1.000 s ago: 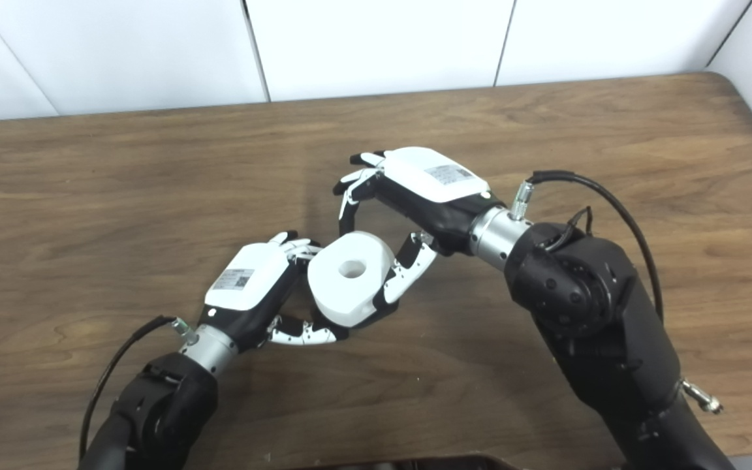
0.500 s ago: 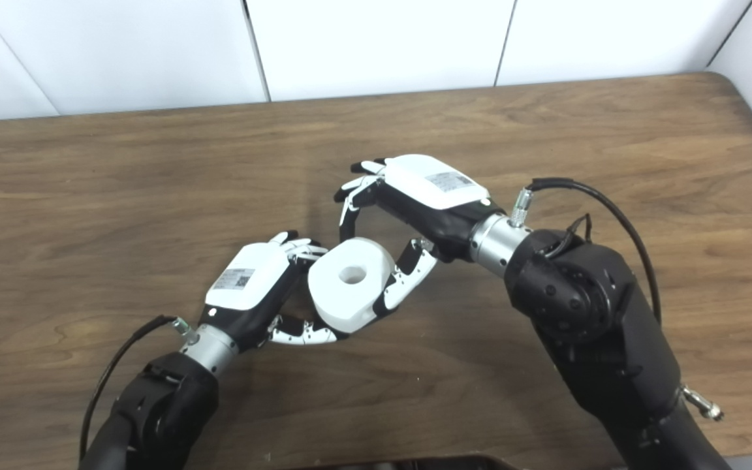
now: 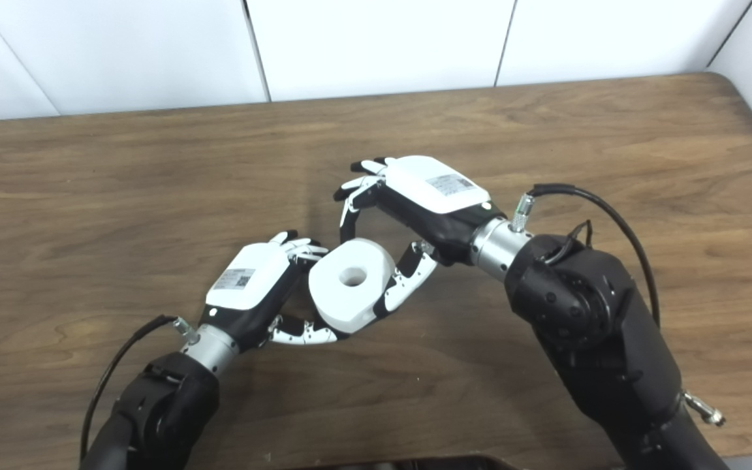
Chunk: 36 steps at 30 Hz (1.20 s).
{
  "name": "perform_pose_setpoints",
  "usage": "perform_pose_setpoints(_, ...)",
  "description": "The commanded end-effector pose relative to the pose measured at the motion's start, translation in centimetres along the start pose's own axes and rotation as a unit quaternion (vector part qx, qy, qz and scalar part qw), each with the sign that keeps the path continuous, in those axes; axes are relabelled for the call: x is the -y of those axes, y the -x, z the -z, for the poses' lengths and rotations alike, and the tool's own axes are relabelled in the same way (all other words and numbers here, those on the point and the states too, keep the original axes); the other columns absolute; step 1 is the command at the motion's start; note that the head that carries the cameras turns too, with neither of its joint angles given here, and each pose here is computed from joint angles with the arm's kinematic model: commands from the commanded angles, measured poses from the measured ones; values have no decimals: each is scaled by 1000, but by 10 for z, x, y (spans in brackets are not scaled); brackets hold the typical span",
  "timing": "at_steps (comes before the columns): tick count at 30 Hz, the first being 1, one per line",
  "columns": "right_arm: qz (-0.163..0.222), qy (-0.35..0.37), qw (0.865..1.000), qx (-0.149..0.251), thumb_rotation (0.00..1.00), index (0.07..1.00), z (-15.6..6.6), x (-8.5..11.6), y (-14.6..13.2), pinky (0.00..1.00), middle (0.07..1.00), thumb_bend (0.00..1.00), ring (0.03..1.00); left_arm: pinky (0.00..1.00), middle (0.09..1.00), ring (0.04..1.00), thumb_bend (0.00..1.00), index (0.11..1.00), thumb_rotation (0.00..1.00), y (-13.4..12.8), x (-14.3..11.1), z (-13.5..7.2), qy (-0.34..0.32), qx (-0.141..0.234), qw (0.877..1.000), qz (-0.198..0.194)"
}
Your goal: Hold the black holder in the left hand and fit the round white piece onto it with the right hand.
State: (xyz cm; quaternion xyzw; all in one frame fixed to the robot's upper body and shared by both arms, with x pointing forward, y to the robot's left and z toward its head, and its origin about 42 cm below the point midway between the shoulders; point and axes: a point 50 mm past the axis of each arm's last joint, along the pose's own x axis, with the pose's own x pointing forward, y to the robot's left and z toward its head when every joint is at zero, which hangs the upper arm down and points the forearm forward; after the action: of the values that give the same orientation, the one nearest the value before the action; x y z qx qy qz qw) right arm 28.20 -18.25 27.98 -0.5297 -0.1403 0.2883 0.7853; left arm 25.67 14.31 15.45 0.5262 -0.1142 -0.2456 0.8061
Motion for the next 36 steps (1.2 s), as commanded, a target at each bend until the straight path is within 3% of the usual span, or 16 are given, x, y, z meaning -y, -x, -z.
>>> perform_pose_setpoints(1, 13, 19, 1000, 10, 148, 481, -1, 5, 0, 1000, 844, 523, 966, 968, 795, 873, 519, 487, 60, -4, -4, -3, -14, 3, 1000, -2)
perform_pose_setpoints(30, 12, 32, 999, 10, 161, 494, -4, 2, -1, 1000, 842, 522, 957, 972, 793, 876, 519, 487, 59, -6, -3, -4, -13, 3, 1000, -4)
perform_pose_setpoints(31, 11, 33, 999, 11, 266, 581, -5, 3, -1, 1000, 845, 727, 957, 971, 793, 876, 519, 487, 59, -6, -3, -3, -13, 3, 1000, -4)
perform_pose_setpoints(32, 9, 34, 999, 11, 305, 613, -5, 3, -1, 1000, 847, 803, 957, 970, 793, 876, 519, 487, 59, -6, -3, -3, -13, 3, 1000, -4)
perform_pose_setpoints(36, 4, 35, 999, 10, 384, 690, -6, 5, -1, 1000, 860, 958, 955, 968, 792, 874, 519, 487, 59, -6, -3, -3, -13, 4, 1000, -5)
